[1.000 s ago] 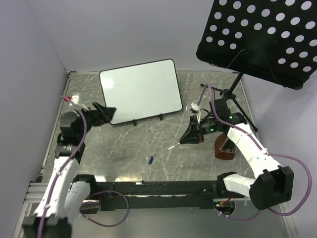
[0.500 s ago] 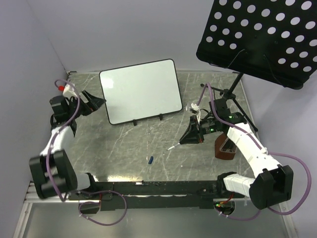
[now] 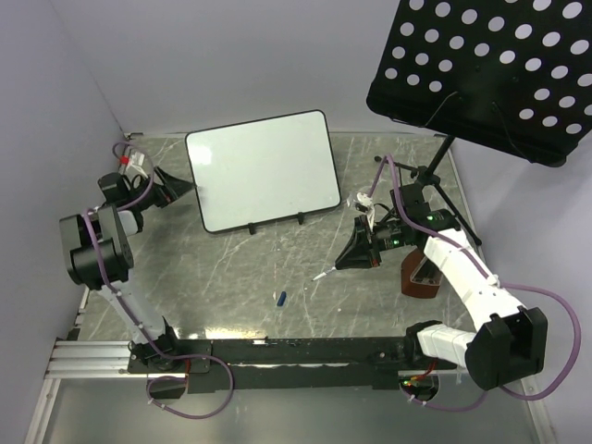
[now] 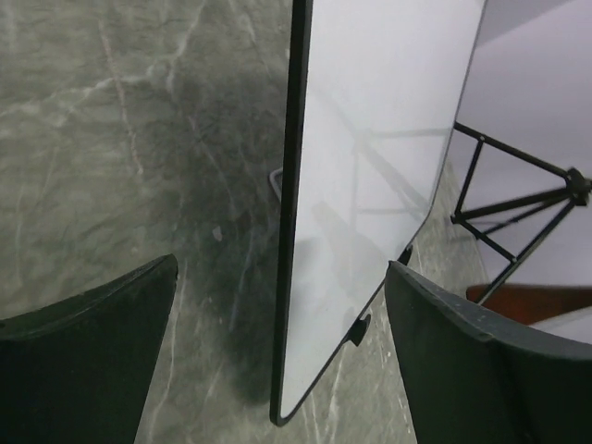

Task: Write a sentence on the whiteboard
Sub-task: Pick up the whiteboard from the whiteboard stand.

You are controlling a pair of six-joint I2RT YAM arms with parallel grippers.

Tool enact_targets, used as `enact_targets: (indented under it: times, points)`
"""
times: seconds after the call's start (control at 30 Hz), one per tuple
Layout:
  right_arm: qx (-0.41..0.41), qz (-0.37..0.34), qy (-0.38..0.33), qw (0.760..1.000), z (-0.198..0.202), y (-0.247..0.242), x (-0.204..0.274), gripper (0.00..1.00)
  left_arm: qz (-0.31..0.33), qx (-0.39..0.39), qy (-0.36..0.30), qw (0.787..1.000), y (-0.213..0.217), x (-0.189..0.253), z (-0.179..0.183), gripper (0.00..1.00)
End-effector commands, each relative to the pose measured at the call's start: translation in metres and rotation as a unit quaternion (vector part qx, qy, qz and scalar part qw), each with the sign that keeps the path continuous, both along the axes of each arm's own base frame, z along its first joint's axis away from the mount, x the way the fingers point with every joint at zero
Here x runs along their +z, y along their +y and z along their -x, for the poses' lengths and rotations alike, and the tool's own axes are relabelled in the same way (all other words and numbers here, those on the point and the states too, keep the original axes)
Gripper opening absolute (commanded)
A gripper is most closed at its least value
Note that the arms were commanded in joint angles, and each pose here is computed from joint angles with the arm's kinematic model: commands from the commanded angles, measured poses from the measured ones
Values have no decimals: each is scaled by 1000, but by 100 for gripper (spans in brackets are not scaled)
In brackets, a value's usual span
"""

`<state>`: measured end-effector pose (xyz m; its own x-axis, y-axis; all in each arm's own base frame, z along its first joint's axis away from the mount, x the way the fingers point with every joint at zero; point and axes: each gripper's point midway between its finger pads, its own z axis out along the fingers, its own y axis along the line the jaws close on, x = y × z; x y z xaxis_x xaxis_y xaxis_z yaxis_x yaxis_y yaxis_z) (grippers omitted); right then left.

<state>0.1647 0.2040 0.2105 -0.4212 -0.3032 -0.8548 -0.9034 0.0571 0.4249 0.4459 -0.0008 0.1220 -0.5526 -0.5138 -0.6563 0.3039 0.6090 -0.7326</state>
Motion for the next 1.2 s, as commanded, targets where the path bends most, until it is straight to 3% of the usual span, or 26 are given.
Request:
enact_targets:
  times: [0.0,0.13,0.37,0.5,0.67,0.77,0.97,1.17]
  points:
    - [9,-13,-17,1000,-5,2,7,0,10,-86,-78,993,-21,17,-9,94]
    - [7,-8,-14,1000,-8,2,4,0,37,-126,-111,985,-38,28,-15,85]
    - [6,-2,-7,1000,-11,2,-1,0,53,-151,-110,981,-51,21,-36,66]
    - [5,-1,-7,1000,-12,2,-2,0,63,-165,-104,979,-56,19,-39,49]
    - [8,0,-3,1000,-12,2,-3,0,73,-179,-97,976,-62,13,-38,47]
    - [7,0,-4,1000,-12,2,-2,0,78,-187,-102,974,-63,15,-38,42]
    - [9,-2,-5,1000,-11,2,-1,0,84,-192,-120,970,-64,23,-35,3]
    - [10,-2,-5,1000,-11,2,-1,0,103,-205,-167,959,-67,67,-25,1]
